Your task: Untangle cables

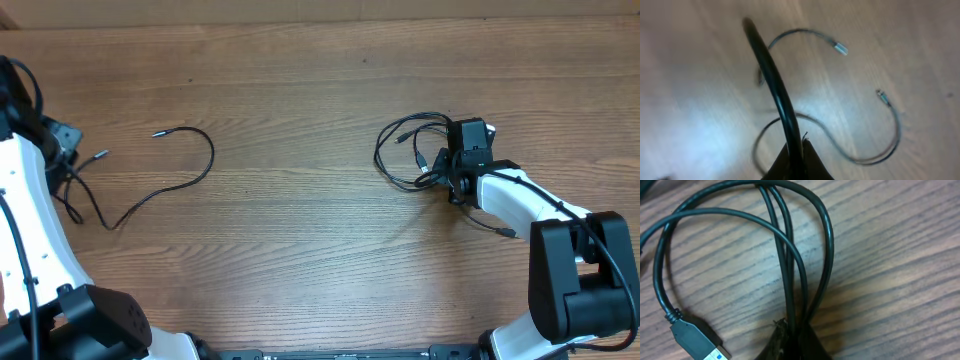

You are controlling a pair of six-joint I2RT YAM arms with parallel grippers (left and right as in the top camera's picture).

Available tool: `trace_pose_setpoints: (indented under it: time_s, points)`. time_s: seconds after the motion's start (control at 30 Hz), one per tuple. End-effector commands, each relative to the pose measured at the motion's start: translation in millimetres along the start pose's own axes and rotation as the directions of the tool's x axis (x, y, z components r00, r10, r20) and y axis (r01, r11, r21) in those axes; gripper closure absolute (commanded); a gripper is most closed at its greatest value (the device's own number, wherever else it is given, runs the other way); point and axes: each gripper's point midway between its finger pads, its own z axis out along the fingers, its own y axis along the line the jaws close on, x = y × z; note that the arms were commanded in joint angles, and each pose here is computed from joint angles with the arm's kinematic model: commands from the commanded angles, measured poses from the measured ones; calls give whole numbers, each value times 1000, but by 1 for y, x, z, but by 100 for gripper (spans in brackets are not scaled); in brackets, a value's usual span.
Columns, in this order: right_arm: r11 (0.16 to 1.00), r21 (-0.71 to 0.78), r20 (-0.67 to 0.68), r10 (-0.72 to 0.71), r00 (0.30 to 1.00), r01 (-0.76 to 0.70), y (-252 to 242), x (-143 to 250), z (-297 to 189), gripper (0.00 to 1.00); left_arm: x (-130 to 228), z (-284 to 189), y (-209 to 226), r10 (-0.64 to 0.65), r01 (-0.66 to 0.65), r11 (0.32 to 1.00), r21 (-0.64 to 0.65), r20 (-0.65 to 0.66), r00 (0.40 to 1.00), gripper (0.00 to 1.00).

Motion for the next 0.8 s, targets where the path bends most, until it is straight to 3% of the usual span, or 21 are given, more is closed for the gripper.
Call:
trace_pose_setpoints:
  time_s: [0.0,0.13,0.2,0.33,0.37,0.5,0.53,0.57,0.77]
  points:
    - [1000,9,17,11,1000,-12,-2,-7,-5,91,32,31,-2,-28,30,999,17,-112,993,96]
    - [1000,9,5,10,1000,-10,-3,-5,-5,85,54,62,0,-18,22,1000,19,-163,987,96]
    - [1000,-8,-9,8,1000,-8,0,-2,-5,74,63,76,5,-18,19,1000,9,-173,985,96]
    - [1000,-17,-13,8,1000,-8,1,-2,-8,5,78,100,12,-17,17,1000,-1,-182,983,85]
    - [1000,-19,-8,9,1000,-10,2,-4,-10,0,81,104,14,-17,16,1000,-3,-184,983,83]
    - [999,-45,38,21,999,-19,5,-16,-27,0,87,112,18,-16,15,1000,-10,-191,981,65]
    - [998,-53,52,25,998,-22,5,-20,-33,0,87,112,18,-16,14,1000,-11,-192,981,57]
    - [997,-76,72,31,997,-25,7,-25,-44,0,87,112,18,-17,15,1000,-10,-193,981,40]
    - [981,-194,103,46,994,-25,20,-34,-85,0,90,111,15,-16,18,1000,6,-208,978,1]
